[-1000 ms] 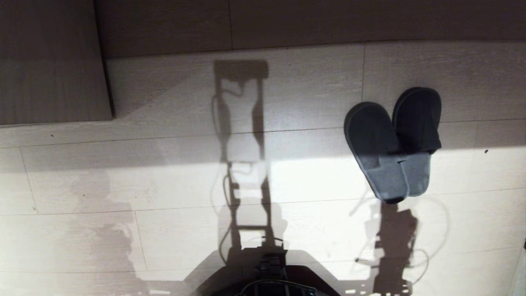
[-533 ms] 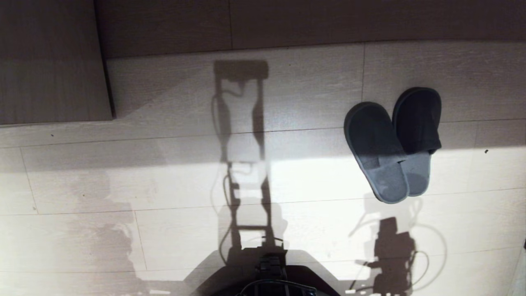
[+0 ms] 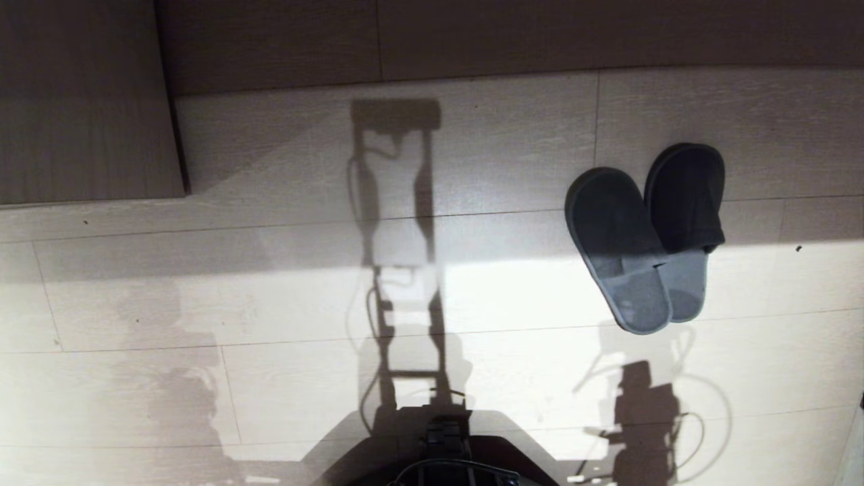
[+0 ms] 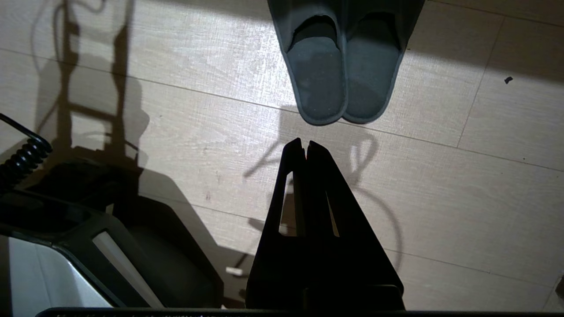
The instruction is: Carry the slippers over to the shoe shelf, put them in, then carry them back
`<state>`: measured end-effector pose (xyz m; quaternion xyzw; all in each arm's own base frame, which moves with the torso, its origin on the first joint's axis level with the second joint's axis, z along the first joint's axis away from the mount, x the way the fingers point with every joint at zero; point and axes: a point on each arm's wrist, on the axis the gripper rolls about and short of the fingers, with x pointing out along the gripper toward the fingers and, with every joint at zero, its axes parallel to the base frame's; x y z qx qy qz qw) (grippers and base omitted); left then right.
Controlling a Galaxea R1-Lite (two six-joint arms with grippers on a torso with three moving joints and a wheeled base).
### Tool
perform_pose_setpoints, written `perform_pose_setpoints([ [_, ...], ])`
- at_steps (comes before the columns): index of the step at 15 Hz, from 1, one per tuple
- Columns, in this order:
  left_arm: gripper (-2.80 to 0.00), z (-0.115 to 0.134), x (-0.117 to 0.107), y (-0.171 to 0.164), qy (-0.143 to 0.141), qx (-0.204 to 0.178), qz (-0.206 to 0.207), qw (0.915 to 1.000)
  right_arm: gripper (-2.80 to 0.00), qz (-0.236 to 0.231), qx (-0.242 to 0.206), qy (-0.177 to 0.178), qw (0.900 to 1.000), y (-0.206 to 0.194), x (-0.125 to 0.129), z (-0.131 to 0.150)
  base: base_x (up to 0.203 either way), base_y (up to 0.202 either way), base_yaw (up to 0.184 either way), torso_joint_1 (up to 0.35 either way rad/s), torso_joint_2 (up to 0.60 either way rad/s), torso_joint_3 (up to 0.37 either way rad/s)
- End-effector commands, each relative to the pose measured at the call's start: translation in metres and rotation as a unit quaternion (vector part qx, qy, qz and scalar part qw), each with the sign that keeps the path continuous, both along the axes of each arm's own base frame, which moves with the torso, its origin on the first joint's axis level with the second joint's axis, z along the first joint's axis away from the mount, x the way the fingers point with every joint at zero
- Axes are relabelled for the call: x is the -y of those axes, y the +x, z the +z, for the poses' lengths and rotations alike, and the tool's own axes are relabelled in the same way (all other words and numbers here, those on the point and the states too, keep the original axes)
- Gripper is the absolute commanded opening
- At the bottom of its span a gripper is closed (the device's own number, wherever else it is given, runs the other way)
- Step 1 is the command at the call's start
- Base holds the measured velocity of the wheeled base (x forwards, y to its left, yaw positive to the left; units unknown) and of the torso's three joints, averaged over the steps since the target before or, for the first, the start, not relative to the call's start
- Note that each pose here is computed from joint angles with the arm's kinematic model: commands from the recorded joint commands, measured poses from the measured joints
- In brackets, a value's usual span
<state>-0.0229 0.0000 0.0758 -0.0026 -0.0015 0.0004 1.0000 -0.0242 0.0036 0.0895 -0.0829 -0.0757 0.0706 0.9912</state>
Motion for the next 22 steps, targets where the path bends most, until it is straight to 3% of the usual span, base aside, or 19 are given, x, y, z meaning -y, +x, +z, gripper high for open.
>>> perform_pose_setpoints([
  [1, -2.8, 0.0002, 0.0, 0.0, 0.0, 0.0, 0.001, 1.0, -2.8, 0.001, 0.0, -0.001, 1.0, 0.0002, -0.0001, 0.0002, 0.0, 0.0, 0.0, 0.0, 0.0, 0.0],
  [7, -2.8, 0.0002, 0.0, 0.0, -0.002, 0.0, 0.0, 1.0, -2.8, 0.004, -0.001, 0.001, 1.0, 0.0002, -0.0002, 0.0002, 0.0, 0.0, 0.0, 0.001, 0.0, 0.036],
  [22, -2.8, 0.0, 0.0, 0.0001, -0.002, 0.0, 0.0, 1.0, -2.8, 0.004, 0.0, -0.001, 1.0, 0.0002, -0.0002, 0.0002, 0.0, 0.0, 0.0, 0.002, 0.0, 0.197],
])
